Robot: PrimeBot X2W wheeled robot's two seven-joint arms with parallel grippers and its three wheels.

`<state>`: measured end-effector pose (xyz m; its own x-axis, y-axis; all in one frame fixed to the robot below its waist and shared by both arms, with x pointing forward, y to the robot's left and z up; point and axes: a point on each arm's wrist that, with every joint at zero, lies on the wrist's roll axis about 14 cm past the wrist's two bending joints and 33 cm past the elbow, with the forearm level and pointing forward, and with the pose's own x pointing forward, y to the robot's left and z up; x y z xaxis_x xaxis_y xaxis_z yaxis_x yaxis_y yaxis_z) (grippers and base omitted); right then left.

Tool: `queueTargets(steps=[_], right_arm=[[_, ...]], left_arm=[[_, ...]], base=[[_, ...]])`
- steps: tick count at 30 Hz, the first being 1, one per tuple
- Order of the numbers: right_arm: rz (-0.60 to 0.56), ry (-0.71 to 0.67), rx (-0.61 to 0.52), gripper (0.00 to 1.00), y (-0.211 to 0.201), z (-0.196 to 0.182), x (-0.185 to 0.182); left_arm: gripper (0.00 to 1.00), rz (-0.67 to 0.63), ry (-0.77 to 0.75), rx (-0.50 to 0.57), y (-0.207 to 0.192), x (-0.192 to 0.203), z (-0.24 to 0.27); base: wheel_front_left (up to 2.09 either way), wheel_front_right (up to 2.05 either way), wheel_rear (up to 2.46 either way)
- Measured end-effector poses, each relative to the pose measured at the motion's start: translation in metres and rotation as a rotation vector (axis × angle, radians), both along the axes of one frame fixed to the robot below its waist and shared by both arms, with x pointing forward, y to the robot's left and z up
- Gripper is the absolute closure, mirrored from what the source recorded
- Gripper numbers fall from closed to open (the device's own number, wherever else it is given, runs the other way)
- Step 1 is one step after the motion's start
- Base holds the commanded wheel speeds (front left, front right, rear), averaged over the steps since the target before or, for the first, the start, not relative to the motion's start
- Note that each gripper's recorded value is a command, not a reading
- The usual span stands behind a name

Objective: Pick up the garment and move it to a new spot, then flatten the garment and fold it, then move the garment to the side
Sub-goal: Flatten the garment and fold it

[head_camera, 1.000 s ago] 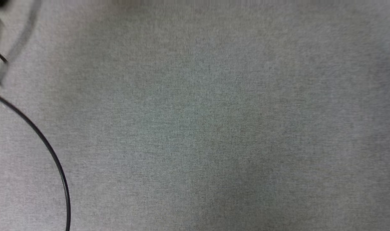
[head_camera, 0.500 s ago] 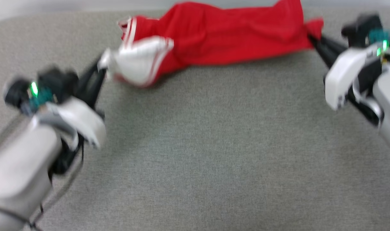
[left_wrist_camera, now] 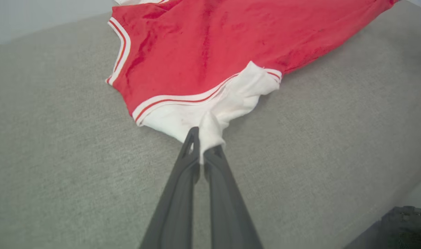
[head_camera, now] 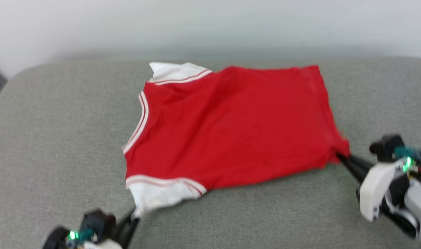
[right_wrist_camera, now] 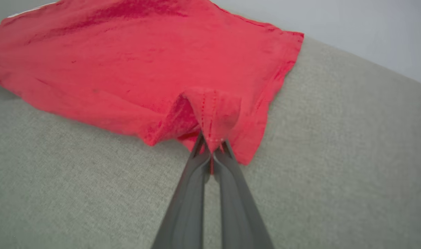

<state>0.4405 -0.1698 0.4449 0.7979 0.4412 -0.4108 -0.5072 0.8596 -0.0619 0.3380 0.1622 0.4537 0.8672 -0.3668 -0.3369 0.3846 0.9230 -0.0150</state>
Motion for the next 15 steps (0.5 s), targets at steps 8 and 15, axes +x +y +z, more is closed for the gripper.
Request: queueTargets(steps=[8,15], right_arm=[[-0.041,0.081,0.022,1.00,-0.020,-0.024,-0.063],[-0.055,0.153,0.050,1.00,-0.026,-0.042,-0.112]], left_arm=[[1.00,0.058,0.121,-0.064,-0.007,-0.059,-0.020],[1.00,0.080,0.209,-0.099,-0.013,-0.098,-0.035]], base=[[0.00,0.00,0.00],[0.00,0.00,0.00]])
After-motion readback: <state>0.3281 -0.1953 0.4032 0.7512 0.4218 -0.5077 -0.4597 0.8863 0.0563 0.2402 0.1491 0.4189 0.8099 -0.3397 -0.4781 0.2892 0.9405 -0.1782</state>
